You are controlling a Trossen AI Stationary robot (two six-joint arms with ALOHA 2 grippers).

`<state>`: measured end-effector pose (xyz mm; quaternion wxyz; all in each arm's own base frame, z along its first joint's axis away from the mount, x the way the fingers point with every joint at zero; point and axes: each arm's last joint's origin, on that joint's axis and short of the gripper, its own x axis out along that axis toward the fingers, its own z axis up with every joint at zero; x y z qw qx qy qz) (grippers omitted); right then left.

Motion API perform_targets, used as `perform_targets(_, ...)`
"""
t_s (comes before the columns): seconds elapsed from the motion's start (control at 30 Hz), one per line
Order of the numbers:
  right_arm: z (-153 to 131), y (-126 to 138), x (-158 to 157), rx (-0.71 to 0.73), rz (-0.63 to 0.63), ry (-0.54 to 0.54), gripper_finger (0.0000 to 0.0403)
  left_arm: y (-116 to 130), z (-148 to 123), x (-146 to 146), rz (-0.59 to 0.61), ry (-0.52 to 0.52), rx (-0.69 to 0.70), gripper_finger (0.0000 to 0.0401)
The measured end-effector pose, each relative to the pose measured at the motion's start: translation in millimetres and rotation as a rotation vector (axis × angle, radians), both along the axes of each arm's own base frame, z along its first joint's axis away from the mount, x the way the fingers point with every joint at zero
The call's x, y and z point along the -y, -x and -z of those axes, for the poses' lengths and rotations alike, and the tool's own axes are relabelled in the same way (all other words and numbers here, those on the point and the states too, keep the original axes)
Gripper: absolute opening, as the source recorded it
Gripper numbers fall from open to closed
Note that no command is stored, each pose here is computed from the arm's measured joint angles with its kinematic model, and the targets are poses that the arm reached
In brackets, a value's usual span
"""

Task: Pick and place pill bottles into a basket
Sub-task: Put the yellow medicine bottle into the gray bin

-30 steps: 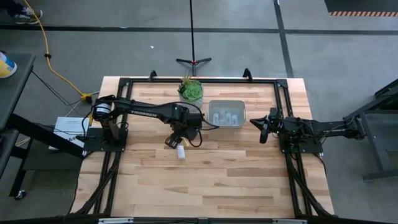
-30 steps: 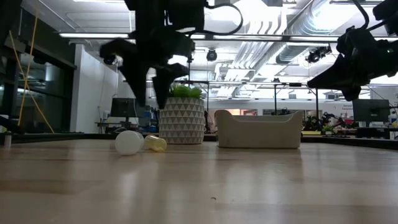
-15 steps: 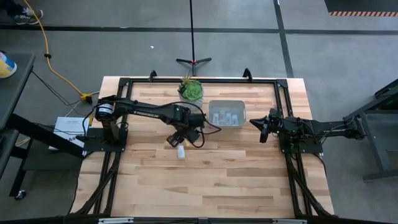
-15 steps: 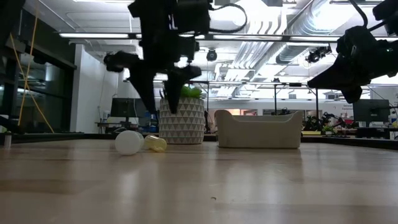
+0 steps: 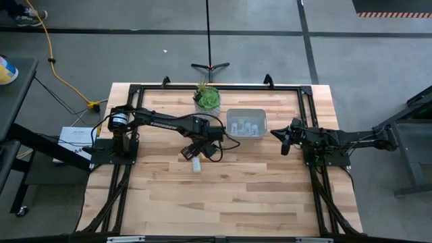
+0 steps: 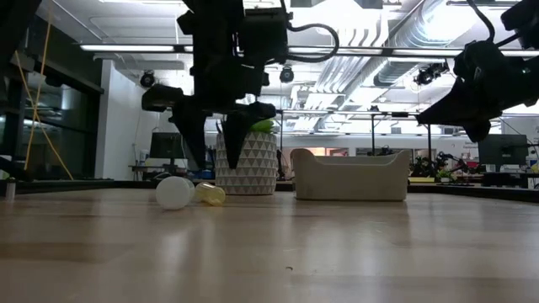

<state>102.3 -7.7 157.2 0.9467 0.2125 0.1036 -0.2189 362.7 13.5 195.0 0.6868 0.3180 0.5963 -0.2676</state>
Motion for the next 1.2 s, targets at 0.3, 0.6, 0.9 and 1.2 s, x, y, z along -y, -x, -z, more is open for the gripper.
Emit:
perform_targets(0.3,1.2,-0.7,-0.1,-0.014,-0.001,0.0,0.0004,4.4,9.8,0.9,0.002,0.025,-0.017,0.0255)
perform_targets(0.6,1.6,-1.0,-0.1,-0.019,-0.001,0.0,0.0004,9.1,27.6,0.8,-0.005,0.018,-0.003,0.0255)
perform_targets(0.9,1.5,-1.0,-0.1,-0.019,-0.001,0.0,0.0006,7.4,29.7,0.8,-0.003,0.033,0.026,0.0254)
perform_targets(1.2,1.6,-1.0,-0.1,-0.019,-0.001,0.0,0.0001,3.2,38.6,1.0,-0.002,0.048,0.02,0.0198)
